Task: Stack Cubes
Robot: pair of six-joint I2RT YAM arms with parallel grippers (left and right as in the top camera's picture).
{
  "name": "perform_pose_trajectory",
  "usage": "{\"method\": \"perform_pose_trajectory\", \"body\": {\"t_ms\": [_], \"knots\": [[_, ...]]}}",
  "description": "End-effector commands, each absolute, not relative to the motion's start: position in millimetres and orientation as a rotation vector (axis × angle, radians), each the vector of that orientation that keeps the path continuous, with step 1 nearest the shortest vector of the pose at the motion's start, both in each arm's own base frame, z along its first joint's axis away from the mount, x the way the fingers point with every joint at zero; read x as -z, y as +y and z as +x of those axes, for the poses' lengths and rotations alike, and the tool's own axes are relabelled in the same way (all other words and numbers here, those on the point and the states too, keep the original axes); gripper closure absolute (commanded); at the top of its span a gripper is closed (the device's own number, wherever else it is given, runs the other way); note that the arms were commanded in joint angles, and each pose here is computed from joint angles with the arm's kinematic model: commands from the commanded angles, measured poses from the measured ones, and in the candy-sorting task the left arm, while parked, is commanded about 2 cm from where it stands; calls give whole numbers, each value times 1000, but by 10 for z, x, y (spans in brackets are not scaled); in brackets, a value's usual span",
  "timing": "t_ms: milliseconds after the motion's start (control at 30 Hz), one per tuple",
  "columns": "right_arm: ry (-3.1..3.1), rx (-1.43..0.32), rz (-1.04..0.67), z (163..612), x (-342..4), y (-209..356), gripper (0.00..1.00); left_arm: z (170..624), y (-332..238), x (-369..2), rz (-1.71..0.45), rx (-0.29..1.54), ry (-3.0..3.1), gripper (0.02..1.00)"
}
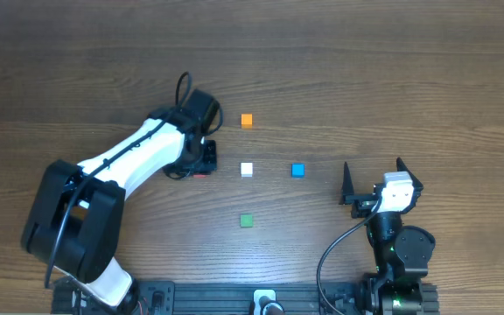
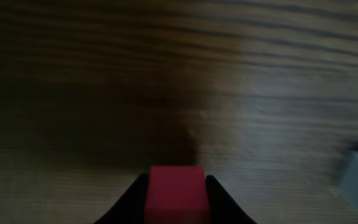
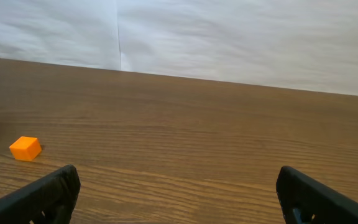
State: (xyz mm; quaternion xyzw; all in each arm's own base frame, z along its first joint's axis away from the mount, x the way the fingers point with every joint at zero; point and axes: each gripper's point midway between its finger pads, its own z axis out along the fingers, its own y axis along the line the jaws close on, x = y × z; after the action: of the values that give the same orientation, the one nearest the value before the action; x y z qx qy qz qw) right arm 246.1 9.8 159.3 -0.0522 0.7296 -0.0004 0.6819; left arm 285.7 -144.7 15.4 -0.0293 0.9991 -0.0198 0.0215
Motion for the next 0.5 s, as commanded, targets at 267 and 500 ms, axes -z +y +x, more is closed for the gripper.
{"method": "perform_pose_trajectory", "body": {"t_ms": [267,500], "knots": [[1636,11,-109,2460,-1579,73,7,3055,-2313,-924,-60,123,2982,980],[1636,12,-109,2460,-1579,73,7,2985,-2453,-769,-138,110,3045,978]]}}
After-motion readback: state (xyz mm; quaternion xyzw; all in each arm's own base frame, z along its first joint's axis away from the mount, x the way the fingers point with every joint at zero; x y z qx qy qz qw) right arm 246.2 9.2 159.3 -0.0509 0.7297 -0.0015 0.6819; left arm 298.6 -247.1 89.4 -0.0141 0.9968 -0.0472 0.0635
